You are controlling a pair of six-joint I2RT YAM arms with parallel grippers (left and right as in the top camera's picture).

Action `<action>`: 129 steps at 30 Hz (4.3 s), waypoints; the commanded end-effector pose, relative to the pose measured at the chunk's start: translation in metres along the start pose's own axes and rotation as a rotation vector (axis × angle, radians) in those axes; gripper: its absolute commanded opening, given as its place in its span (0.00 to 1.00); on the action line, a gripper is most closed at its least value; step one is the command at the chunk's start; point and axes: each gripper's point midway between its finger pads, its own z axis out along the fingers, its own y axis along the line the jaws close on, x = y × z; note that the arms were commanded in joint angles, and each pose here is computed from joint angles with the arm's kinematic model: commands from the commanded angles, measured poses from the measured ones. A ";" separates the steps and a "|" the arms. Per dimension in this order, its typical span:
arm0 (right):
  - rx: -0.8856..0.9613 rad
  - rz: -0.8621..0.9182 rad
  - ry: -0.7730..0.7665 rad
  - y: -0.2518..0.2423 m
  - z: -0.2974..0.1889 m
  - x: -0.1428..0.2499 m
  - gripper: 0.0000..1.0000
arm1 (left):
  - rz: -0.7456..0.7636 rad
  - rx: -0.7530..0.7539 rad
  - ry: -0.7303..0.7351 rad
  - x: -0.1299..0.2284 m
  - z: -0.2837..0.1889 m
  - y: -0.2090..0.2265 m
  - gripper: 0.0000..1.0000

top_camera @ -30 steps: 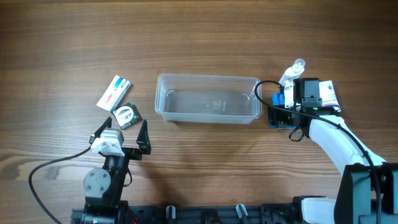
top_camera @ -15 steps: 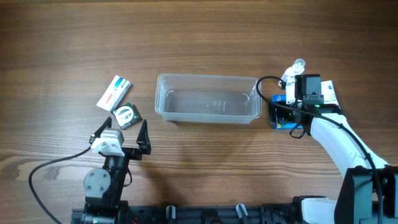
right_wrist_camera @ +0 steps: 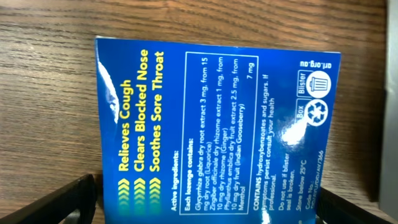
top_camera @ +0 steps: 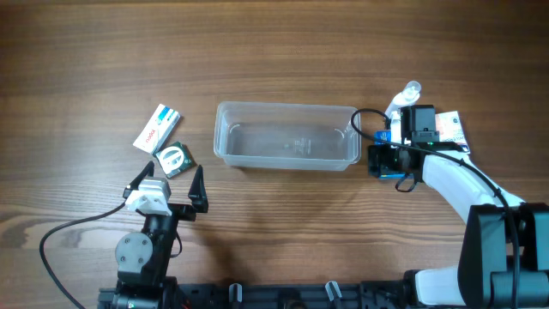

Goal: Pack container
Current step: 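Lift the blue box with the right gripper toward the container, then lower the blue box into the container's left side and release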

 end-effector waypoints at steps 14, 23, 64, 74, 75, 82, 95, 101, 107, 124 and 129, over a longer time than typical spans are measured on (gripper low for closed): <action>0.007 0.187 -0.142 -0.008 -0.095 -0.036 0.70 | 0.015 -0.009 0.000 0.002 0.000 0.002 1.00; -0.278 0.224 -0.330 0.063 -0.185 -0.079 0.66 | 0.015 -0.009 0.000 0.002 0.000 0.002 1.00; -0.563 0.135 -0.335 0.324 -0.094 -0.090 0.69 | 0.015 -0.009 0.000 0.002 0.000 0.002 1.00; -0.570 0.114 -0.323 0.327 -0.091 -0.087 0.74 | 0.015 -0.009 0.000 0.002 0.000 0.002 1.00; -0.571 0.114 -0.324 0.327 -0.091 -0.088 0.74 | 0.015 -0.009 0.000 0.002 0.000 0.002 1.00; -0.571 0.112 -0.317 0.327 -0.091 -0.086 0.87 | 0.015 -0.009 0.000 0.002 0.000 0.002 1.00; -0.487 0.039 -0.296 0.310 -0.078 -0.080 0.45 | 0.015 -0.009 0.000 0.002 0.000 0.002 1.00; -0.411 -0.035 -0.309 0.300 -0.077 -0.081 0.05 | 0.015 -0.009 0.000 0.002 0.000 0.002 1.00; -0.311 -0.164 -0.305 0.295 -0.147 -0.120 0.04 | 0.015 -0.009 0.000 0.002 0.000 0.002 1.00; -0.341 -0.324 -0.134 0.345 -0.037 -0.083 0.04 | 0.015 -0.009 0.000 0.002 0.000 0.002 1.00; -0.328 -0.328 -0.109 0.345 -0.023 -0.077 0.04 | 0.015 -0.009 0.000 0.002 0.000 0.002 1.00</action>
